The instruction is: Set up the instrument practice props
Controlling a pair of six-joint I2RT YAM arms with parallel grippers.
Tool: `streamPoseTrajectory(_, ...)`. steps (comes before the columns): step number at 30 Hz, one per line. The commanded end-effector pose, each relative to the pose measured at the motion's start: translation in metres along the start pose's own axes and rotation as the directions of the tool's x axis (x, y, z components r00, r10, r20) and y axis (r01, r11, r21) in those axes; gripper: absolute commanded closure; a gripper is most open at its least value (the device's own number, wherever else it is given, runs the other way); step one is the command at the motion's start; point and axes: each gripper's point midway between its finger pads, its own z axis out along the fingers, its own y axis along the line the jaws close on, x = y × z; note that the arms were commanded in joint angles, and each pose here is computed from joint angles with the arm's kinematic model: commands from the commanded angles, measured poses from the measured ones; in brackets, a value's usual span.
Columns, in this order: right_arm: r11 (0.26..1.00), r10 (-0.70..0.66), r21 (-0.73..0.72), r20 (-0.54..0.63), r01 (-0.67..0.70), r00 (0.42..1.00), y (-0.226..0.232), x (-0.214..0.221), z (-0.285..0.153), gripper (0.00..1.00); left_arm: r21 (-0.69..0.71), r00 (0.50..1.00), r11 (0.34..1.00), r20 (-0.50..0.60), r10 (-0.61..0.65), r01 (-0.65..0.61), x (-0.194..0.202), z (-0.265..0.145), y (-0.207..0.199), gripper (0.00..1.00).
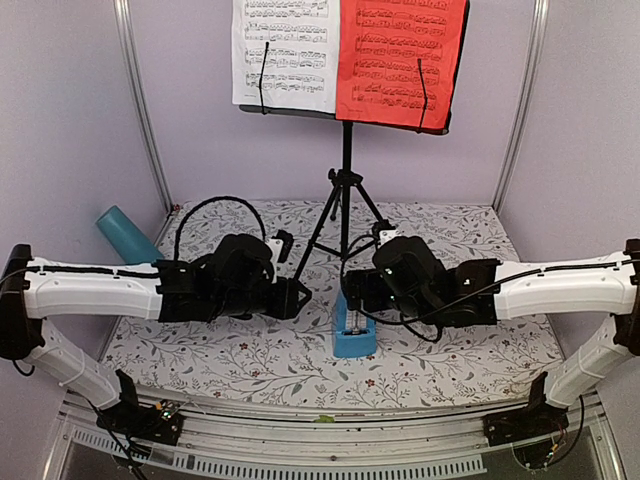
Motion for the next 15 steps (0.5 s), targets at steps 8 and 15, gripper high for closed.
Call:
streamPoseTrajectory(8,0.995,-0.098,-0.02,-0.051,0.097,0.994,0.018,0.004,0.025,0.15,0.024,0.998,0.999,0.067,0.021,-0.023,-0.033,-0.014,0.007,0.53)
streamPoseTrajectory(15,0.96,-0.203,-0.199,-0.004,0.198,0.979,0.031,0.005,0.018,0.39,0.088,0.993,0.991,0.068,0.097,-0.103,-0.042,-0.018,-0.003,0.43)
